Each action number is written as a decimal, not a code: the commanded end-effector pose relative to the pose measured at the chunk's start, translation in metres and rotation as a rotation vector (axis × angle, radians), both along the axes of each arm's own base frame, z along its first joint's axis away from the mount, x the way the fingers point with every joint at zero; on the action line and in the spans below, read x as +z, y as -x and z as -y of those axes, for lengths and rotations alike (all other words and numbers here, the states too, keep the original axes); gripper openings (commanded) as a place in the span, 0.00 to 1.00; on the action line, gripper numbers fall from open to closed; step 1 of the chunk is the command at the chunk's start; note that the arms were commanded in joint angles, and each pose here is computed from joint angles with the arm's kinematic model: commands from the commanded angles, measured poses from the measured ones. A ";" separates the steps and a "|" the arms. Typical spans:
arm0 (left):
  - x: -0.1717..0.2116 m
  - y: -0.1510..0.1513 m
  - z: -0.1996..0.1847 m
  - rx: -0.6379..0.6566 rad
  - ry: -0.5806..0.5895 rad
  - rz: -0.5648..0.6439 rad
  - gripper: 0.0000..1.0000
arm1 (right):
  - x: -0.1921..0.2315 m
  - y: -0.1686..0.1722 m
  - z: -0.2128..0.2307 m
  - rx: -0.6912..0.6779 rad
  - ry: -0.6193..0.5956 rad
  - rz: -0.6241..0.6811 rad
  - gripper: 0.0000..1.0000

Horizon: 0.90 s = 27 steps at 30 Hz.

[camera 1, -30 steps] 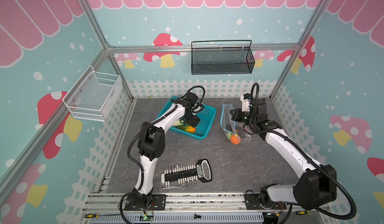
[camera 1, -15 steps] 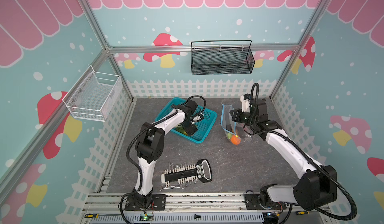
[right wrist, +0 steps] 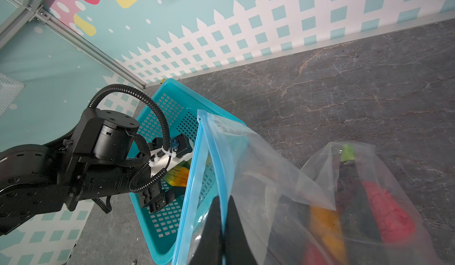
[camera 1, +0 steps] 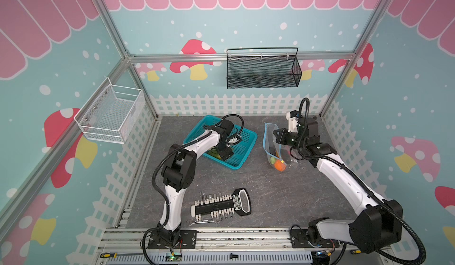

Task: Place the food in the zip-top bag and seal the zipper
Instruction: 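Close the left gripper on the papaya's stem end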

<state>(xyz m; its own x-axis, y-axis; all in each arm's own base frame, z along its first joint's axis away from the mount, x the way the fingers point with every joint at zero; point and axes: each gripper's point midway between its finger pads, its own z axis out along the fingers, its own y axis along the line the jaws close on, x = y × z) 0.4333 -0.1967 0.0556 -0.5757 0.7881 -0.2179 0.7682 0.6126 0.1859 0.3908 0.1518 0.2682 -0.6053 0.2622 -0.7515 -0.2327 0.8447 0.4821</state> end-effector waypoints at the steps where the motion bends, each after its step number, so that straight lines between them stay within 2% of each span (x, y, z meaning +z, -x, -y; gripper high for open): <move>1: -0.006 -0.016 -0.004 0.028 0.037 0.026 0.87 | 0.030 0.001 0.005 -0.015 0.002 0.074 0.02; 7: 0.010 -0.021 0.006 0.045 0.115 0.045 0.75 | 0.035 0.002 0.007 -0.023 0.001 0.082 0.02; 10: 0.014 -0.024 0.004 0.073 0.119 0.059 0.64 | 0.037 0.002 0.008 -0.026 0.000 0.086 0.02; 14: 0.017 -0.023 0.006 0.093 0.140 0.056 0.62 | 0.036 0.001 0.007 -0.025 -0.005 0.082 0.02; 20: 0.033 -0.022 0.010 0.101 0.182 0.071 0.55 | 0.037 0.001 0.006 -0.026 -0.010 0.082 0.02; 22: 0.037 -0.020 0.012 0.141 0.211 0.067 0.52 | 0.037 0.001 0.006 -0.027 -0.011 0.080 0.02; 25: 0.036 -0.018 0.009 0.138 0.194 0.068 0.52 | 0.037 0.001 0.006 -0.026 -0.014 0.081 0.02; 27: 0.031 -0.015 0.004 0.132 0.165 0.057 0.56 | 0.036 0.000 0.005 -0.024 -0.018 0.079 0.02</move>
<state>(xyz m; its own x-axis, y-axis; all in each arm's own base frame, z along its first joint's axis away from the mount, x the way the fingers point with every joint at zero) 0.4499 -0.2015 0.0732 -0.6666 0.6558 -0.3544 0.6681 0.7364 0.1061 0.3901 0.1481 0.2847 -0.5752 0.2735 -0.7709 -0.2339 0.8481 0.4754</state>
